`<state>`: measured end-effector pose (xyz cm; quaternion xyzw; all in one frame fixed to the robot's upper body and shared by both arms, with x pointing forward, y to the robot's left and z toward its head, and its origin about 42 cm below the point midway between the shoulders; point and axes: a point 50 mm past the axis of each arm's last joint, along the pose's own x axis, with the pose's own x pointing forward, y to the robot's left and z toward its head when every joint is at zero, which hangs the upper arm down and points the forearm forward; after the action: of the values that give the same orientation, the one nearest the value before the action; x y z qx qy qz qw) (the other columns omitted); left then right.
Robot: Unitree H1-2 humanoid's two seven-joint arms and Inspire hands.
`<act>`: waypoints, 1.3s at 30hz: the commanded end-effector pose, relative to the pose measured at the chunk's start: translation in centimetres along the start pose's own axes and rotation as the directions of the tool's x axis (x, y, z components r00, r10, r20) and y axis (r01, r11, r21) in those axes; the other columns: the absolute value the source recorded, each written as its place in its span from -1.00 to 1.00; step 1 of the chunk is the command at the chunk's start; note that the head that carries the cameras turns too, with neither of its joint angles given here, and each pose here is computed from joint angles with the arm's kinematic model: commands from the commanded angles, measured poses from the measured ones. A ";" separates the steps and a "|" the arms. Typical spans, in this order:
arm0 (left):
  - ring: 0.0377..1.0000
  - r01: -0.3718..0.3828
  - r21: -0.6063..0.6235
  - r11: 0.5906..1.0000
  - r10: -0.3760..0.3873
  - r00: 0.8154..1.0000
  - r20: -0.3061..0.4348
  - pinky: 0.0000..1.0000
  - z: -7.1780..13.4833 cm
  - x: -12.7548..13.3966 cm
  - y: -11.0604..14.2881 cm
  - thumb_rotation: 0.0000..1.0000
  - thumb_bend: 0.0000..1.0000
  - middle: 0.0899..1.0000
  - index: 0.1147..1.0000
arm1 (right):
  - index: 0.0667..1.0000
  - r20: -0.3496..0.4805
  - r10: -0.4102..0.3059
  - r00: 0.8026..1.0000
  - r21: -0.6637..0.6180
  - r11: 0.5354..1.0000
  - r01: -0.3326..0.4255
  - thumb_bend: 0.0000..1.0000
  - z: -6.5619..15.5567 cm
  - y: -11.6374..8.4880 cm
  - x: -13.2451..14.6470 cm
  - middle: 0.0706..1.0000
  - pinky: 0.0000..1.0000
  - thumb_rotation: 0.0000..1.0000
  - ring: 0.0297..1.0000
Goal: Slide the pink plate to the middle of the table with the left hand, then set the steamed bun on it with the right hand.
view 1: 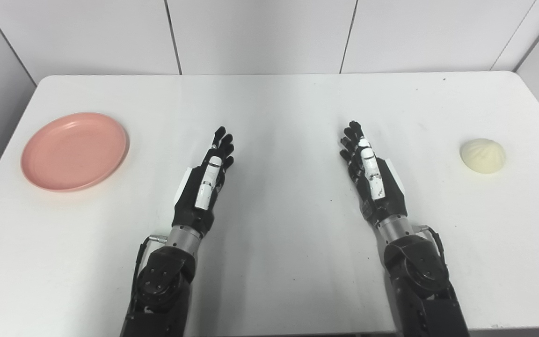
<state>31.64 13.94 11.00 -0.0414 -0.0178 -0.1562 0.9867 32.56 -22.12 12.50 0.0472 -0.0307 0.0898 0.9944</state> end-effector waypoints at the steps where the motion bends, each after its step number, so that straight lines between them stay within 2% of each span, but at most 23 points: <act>1: 1.00 -0.024 -0.018 1.000 0.021 0.988 -0.156 1.00 -3.2 -1.9 0.5 1.00 -0.34 1.00 1.00 | 1.00 -0.073 -0.003 0.997 0.024 1.000 0.004 -0.71 -1.5 0.3 -0.9 1.00 1.00 1.00 1.00; 16: 1.00 -0.025 -0.013 1.000 0.023 0.987 -0.157 1.00 -3.0 -1.9 0.5 1.00 -0.35 1.00 1.00 | 1.00 -0.079 0.009 0.997 0.025 1.000 -0.007 -0.69 -1.4 0.3 -0.9 1.00 1.00 1.00 1.00; 23: 1.00 -0.025 -0.018 1.000 0.022 0.989 -0.149 1.00 -3.8 -1.4 -0.3 1.00 -0.43 1.00 1.00 | 1.00 -0.070 0.020 0.997 0.021 1.000 -0.018 -0.67 -1.5 -0.6 -1.0 1.00 1.00 1.00 1.00; 31: 1.00 -0.005 0.017 1.000 0.008 0.988 -0.153 1.00 -4.9 -0.4 -1.6 1.00 -0.24 1.00 1.00 | 1.00 -0.064 -0.009 0.998 0.003 1.000 0.009 -0.77 -1.4 -1.8 -1.1 1.00 1.00 1.00 1.00; 39: 1.00 -0.004 0.029 1.000 0.009 0.989 -0.149 1.00 -5.1 -0.2 -1.9 1.00 -0.21 1.00 1.00 | 1.00 -0.062 0.015 0.998 0.024 1.000 -0.014 -0.78 -1.4 -2.0 -1.1 1.00 1.00 1.00 1.00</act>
<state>33.29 11.55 10.71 -0.0133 -0.0242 -0.1620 0.9864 32.55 -23.76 12.19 0.0516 -0.0238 0.0959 0.9938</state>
